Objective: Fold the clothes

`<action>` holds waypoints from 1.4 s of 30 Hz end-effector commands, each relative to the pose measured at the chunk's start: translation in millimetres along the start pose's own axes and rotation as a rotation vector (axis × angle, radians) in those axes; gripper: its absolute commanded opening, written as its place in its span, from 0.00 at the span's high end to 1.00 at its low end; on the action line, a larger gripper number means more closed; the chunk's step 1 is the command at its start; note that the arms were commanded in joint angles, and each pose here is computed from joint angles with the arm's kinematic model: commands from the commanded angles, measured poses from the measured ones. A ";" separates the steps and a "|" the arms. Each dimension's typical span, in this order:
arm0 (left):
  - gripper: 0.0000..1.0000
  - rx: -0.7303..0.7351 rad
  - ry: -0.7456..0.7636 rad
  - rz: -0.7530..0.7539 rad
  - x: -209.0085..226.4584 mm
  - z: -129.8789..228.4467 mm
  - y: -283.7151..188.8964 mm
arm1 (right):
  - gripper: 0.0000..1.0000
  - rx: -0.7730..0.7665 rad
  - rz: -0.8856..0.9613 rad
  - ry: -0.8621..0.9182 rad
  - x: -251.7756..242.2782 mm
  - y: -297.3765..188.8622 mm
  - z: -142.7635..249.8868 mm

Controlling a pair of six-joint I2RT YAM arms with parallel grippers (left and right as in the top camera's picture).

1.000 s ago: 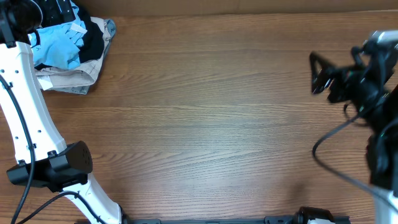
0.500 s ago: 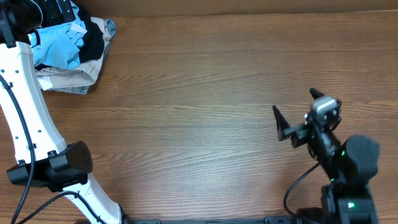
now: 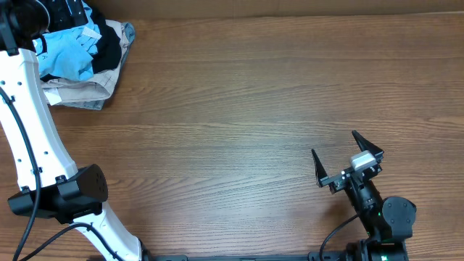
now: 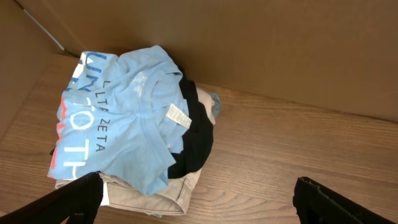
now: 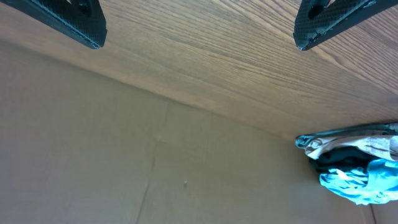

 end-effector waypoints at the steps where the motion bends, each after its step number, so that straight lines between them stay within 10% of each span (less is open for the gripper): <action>1: 0.00 0.013 -0.010 0.005 -0.9 2.4 5.1 | 0.00 -0.023 0.006 -0.013 3.1 -2.9 2.2; 42: 0.00 0.013 -0.010 0.005 -0.9 2.4 5.1 | 0.00 0.031 0.080 0.003 3.8 -13.1 32.5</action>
Point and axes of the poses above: each gripper's point midway between its finger pads, its own y axis out along the fingers, its own x axis along the line the jaws close on, z = x × y, the point moved 1 cm from there along -y, back along the fingers, and after that the axes turned 11 degrees about -y, right-handed, at the moved point
